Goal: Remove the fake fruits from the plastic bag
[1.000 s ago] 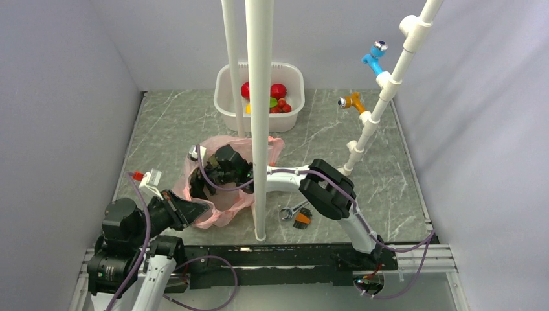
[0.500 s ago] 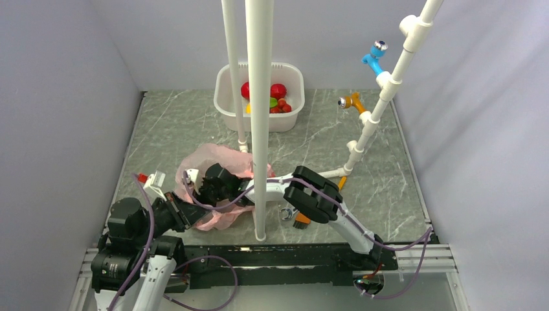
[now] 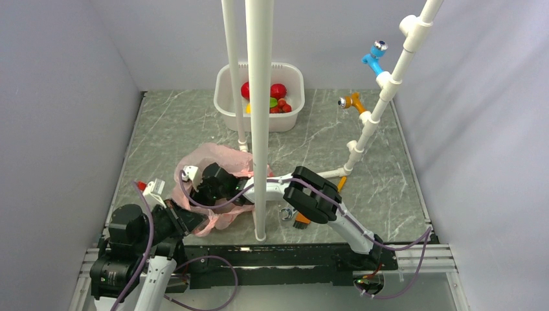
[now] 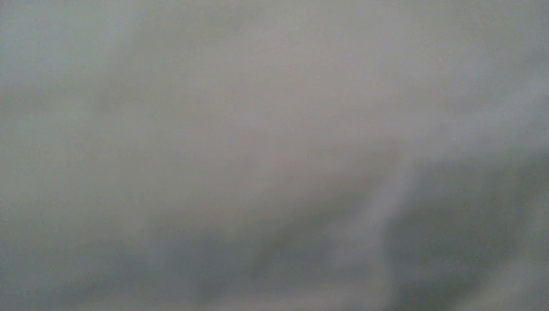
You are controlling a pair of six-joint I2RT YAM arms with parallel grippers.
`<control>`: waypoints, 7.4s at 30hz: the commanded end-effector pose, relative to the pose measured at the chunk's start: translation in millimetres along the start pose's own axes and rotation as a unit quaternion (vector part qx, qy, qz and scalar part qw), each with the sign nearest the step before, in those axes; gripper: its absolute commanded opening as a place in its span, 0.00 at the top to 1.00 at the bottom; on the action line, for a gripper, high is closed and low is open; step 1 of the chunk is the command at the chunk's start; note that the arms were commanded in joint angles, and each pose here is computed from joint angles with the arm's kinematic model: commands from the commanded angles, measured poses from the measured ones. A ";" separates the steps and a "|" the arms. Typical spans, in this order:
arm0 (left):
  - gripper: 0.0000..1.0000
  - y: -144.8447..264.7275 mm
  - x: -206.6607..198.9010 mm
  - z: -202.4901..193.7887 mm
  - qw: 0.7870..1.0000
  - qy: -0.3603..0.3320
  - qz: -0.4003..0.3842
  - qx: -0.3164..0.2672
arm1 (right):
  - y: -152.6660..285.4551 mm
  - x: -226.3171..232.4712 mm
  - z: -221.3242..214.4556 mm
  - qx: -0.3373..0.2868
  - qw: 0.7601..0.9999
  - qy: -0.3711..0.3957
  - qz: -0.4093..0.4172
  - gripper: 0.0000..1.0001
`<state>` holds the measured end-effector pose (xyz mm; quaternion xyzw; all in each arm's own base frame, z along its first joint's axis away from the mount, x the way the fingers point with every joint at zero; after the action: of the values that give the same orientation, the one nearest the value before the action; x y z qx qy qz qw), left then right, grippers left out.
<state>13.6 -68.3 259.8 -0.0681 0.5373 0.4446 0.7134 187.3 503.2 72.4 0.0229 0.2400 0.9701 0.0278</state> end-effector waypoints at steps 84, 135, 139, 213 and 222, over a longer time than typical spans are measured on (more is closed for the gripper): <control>1.00 -22.9 63.7 -0.1 0.987 -0.085 0.134 -0.031 | 347.8 -138.9 130.9 -0.168 0.879 -0.080 -0.438 1.00; 1.00 -25.4 63.8 2.1 0.987 -0.094 0.130 -0.034 | 264.7 -322.1 64.0 -0.004 0.873 -0.178 -0.455 0.18; 1.00 -25.5 63.9 2.1 0.987 -0.093 0.130 -0.034 | 280.3 -309.0 79.5 -0.016 0.873 -0.178 -0.454 0.14; 0.19 52.0 -24.6 13.4 0.984 -0.137 0.107 -0.038 | 120.0 9.8 -32.8 -0.003 0.959 -0.269 -0.087 0.69; 0.12 20.6 -68.0 86.0 0.977 -0.173 0.078 -0.100 | 114.4 13.2 -59.1 0.025 0.952 -0.291 -0.091 0.71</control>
<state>11.3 -43.6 354.9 -0.0083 0.3889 0.5509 0.7384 168.7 375.3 77.9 0.2737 0.2611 0.9077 0.1815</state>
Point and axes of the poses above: each gripper's point midway between its finger pads, its own y axis back along the fingers, its own x axis along the line the jaws close on, z = x × y, the point moved 9 cm from there along y, back along the fingers, and after that the axes turned 10 degrees about y, right-handed, at the moved point
